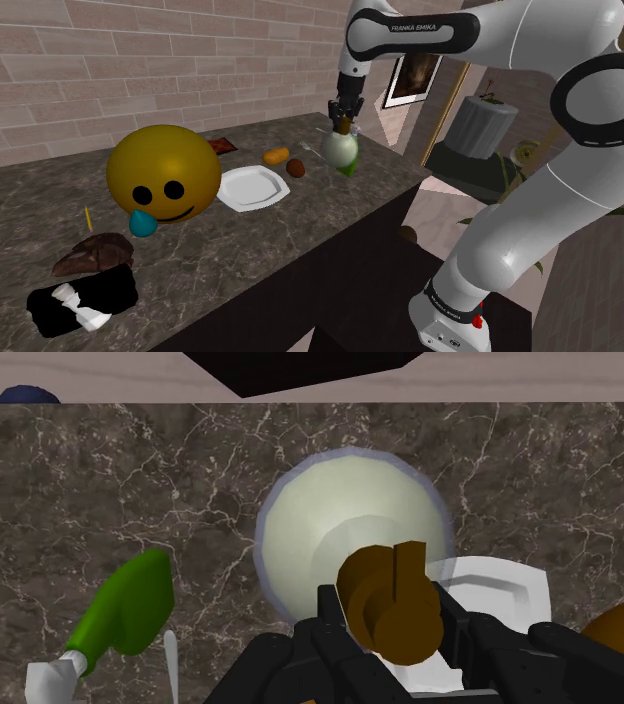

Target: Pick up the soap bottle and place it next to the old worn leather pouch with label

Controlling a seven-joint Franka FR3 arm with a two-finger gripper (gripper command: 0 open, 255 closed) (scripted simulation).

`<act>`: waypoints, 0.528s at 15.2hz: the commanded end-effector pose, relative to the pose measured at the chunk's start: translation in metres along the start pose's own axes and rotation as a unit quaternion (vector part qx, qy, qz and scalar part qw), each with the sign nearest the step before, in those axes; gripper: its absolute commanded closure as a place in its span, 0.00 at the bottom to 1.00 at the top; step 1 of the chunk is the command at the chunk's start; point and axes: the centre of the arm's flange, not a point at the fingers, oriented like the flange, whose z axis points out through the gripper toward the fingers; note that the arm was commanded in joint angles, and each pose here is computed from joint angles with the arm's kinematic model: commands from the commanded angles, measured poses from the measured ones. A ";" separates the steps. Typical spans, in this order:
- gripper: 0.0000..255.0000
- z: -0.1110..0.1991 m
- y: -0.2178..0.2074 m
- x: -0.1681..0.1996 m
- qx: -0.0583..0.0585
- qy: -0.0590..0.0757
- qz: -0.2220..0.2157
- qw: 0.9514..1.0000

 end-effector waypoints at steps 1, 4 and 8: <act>1.00 -0.012 0.001 -0.001 0.000 0.000 0.000 1.000; 1.00 -0.027 0.001 -0.001 0.000 0.000 0.000 1.000; 1.00 -0.049 0.002 -0.001 0.000 0.000 0.000 1.000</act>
